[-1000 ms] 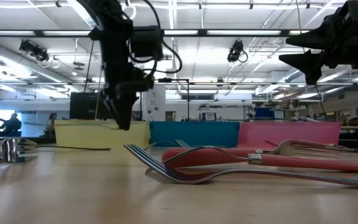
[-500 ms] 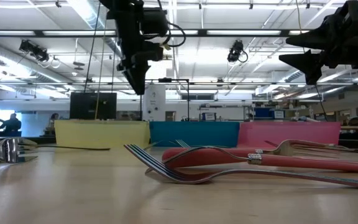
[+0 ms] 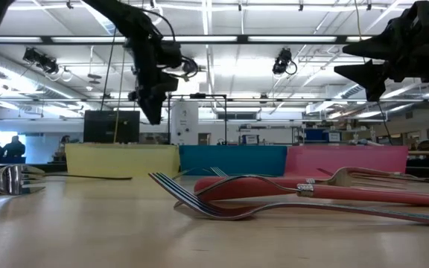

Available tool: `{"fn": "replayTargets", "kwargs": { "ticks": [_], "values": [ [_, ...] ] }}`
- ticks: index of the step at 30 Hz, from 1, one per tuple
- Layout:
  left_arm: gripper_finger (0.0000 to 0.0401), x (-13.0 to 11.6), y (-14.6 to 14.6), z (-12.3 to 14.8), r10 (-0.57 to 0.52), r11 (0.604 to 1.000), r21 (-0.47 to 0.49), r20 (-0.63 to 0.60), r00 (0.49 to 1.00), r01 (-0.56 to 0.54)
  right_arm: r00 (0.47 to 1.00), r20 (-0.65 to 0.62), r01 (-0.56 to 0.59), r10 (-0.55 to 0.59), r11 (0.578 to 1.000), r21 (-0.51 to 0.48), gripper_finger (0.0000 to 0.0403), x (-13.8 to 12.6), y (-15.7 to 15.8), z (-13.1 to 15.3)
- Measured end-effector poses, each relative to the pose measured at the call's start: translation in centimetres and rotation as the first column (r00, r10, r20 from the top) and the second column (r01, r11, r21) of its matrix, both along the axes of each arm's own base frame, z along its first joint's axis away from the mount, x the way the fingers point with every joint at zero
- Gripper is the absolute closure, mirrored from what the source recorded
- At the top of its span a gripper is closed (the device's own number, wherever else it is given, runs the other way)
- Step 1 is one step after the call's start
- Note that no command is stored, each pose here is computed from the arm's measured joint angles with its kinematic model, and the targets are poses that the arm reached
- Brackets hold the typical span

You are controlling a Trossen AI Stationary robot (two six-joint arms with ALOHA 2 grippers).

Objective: Sort silverware by color (type)
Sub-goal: Put the iridescent fork into the yellow bin

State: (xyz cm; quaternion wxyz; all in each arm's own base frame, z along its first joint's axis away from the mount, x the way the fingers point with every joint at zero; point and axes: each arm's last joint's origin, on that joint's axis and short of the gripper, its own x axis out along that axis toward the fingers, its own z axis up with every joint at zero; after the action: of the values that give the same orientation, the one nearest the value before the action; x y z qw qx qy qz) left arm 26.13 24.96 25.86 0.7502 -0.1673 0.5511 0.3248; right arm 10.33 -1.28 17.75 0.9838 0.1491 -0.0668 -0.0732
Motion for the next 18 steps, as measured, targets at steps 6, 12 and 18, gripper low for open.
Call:
{"fn": "replayTargets", "kwargs": {
  "ticks": [6, 12, 18],
  "values": [
    [0.0312, 1.3, 1.3, -2.6, -0.095, 0.995, 0.007, -0.029, 0.995, 0.095, 1.000, -0.006, 0.000, 0.000, 1.000, 0.001, 0.0161, 0.0, 0.0, -0.1],
    [0.0312, 2.0, 2.1, -5.8, -0.137, 0.990, -0.050, -0.093, 0.986, 0.133, 1.000, -0.007, 0.000, 0.000, 1.000, 0.001, 0.0161, 0.0, 0.0, -0.1],
    [0.0311, 2.1, 2.4, -6.7, -0.148, 0.987, -0.070, -0.099, 0.984, 0.141, 1.000, -0.008, 0.000, 0.000, 1.000, 0.001, 0.0161, 0.1, 0.0, -0.1]
  ]
}}
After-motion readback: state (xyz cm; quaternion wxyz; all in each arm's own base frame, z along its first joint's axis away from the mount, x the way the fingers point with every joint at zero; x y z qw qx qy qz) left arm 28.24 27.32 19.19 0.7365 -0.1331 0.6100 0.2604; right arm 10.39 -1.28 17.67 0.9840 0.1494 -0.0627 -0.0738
